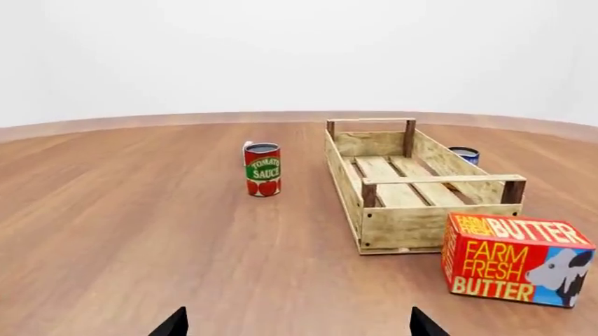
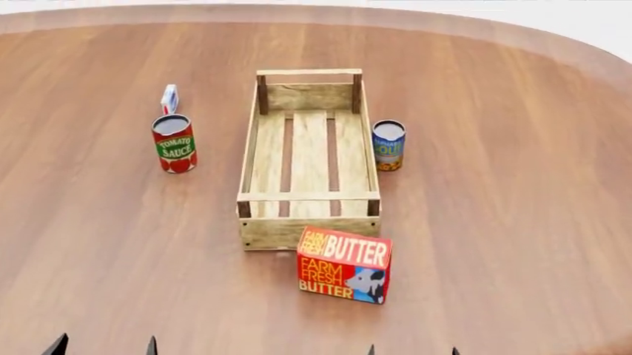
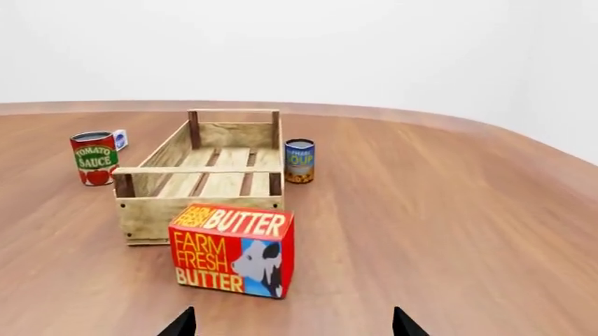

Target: Pick up the butter and put it in the tray.

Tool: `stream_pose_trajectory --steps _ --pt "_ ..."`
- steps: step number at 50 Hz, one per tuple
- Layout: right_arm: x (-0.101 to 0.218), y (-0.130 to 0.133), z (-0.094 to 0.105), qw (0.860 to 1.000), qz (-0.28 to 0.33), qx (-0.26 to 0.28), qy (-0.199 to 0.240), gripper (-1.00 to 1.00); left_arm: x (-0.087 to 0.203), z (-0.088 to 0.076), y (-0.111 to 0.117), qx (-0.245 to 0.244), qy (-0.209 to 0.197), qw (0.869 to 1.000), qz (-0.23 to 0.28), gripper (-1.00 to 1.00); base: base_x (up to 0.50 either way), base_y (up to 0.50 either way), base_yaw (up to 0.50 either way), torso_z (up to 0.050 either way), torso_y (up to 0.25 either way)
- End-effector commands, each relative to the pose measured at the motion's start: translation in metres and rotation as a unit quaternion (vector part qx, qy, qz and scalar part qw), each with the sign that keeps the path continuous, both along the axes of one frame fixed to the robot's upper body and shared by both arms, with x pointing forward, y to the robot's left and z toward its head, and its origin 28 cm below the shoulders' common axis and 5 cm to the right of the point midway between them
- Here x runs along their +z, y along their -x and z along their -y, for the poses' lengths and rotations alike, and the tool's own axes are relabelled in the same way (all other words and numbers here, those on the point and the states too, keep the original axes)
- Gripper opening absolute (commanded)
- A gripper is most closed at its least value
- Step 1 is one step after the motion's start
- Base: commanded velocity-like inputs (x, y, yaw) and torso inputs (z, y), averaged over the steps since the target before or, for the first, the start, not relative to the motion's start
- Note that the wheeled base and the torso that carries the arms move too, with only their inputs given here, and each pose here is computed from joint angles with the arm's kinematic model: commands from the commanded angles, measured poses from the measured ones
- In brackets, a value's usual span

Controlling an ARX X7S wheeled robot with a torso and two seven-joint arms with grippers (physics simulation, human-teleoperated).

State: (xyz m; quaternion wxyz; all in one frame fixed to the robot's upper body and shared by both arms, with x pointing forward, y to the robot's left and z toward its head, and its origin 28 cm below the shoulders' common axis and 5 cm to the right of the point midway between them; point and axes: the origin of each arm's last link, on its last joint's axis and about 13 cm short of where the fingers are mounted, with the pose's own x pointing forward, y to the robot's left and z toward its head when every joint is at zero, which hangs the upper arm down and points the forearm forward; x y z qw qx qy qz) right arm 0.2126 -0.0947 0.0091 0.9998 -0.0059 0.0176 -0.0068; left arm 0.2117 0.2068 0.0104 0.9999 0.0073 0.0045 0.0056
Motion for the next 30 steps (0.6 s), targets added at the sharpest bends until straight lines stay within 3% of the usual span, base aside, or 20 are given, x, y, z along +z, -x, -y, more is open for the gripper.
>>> stream_pose_trajectory --steps 1,30 --pt "0.0000 -0.0006 -0.0003 1.000 -0.002 -0.005 0.006 1.00 0.0002 -0.0005 -0.0008 0.002 -0.002 1.000 0.000 1.00 0.50 -0.02 0.00 0.000 0.000" --pt "-0.0003 -0.0008 -0.0007 1.000 -0.005 -0.003 0.010 1.00 0.0004 -0.0013 -0.0010 0.004 -0.005 1.000 0.000 1.00 0.50 -0.02 0.00 0.000 0.000"
